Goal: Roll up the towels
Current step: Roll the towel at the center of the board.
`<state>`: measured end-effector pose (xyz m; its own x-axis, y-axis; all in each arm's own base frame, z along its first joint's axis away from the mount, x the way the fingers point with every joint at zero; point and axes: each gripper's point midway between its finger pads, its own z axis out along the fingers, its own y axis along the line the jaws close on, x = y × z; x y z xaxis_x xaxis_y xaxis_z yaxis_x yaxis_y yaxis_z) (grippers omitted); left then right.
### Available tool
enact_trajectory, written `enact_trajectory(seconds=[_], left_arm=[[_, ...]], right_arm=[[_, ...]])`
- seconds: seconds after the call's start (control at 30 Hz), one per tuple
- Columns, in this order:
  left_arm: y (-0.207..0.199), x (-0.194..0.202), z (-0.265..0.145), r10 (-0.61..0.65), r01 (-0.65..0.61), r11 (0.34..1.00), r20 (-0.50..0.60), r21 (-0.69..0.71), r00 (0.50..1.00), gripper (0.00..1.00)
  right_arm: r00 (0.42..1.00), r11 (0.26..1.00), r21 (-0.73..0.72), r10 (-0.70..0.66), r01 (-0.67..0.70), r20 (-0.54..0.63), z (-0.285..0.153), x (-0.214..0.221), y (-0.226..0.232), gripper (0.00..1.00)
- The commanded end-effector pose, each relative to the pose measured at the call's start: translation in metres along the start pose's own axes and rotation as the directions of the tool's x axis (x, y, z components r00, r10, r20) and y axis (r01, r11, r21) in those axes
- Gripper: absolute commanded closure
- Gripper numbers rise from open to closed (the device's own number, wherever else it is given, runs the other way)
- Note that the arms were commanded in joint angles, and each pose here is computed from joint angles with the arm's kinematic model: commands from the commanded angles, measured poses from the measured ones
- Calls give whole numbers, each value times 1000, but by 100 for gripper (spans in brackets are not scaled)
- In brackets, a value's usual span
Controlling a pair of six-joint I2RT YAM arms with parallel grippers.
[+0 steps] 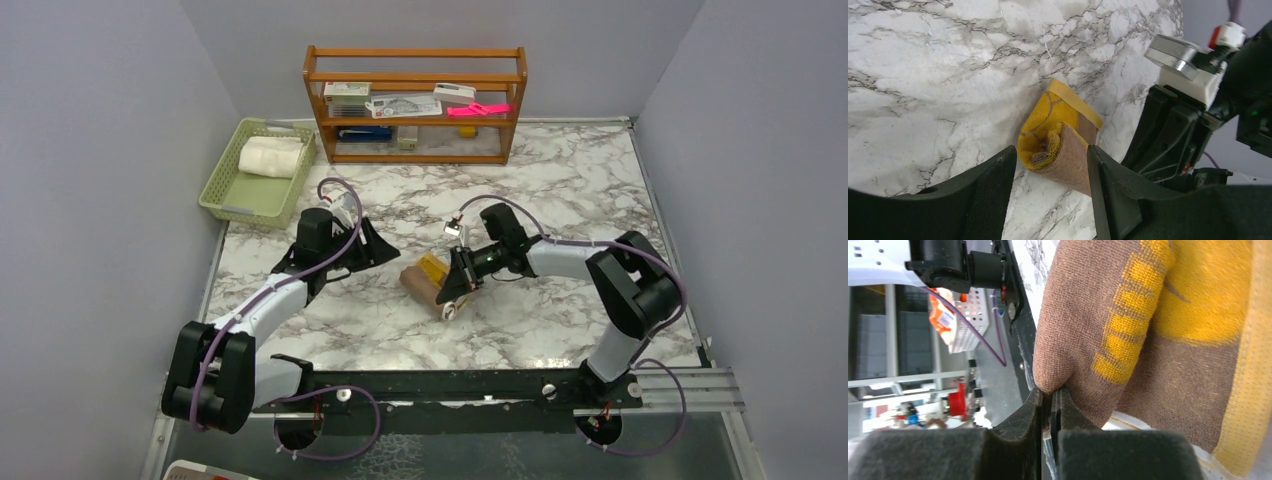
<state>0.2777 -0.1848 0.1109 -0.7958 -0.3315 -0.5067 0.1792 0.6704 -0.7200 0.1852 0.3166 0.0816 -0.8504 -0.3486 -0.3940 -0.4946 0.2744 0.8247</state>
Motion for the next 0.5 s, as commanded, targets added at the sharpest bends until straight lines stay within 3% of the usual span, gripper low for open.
enact_trajectory(seconds=[0.0, 0.13, 0.47], left_arm=[[-20, -4, -2, -2, 0, 994, 19, 106, 1000, 43], [-27, 2, 0, -15, 15, 990, 0, 140, 1000, 43], [-57, 30, 15, 17, 5, 978, -104, 210, 994, 43]], right_arm=[[990, 979, -148, 139, -143, -38, -3, 8, -1, 99], [959, 943, -178, 274, -282, -70, 0, 21, -21, 99], [875, 849, -237, 485, -472, -5, -11, 19, -37, 99]])
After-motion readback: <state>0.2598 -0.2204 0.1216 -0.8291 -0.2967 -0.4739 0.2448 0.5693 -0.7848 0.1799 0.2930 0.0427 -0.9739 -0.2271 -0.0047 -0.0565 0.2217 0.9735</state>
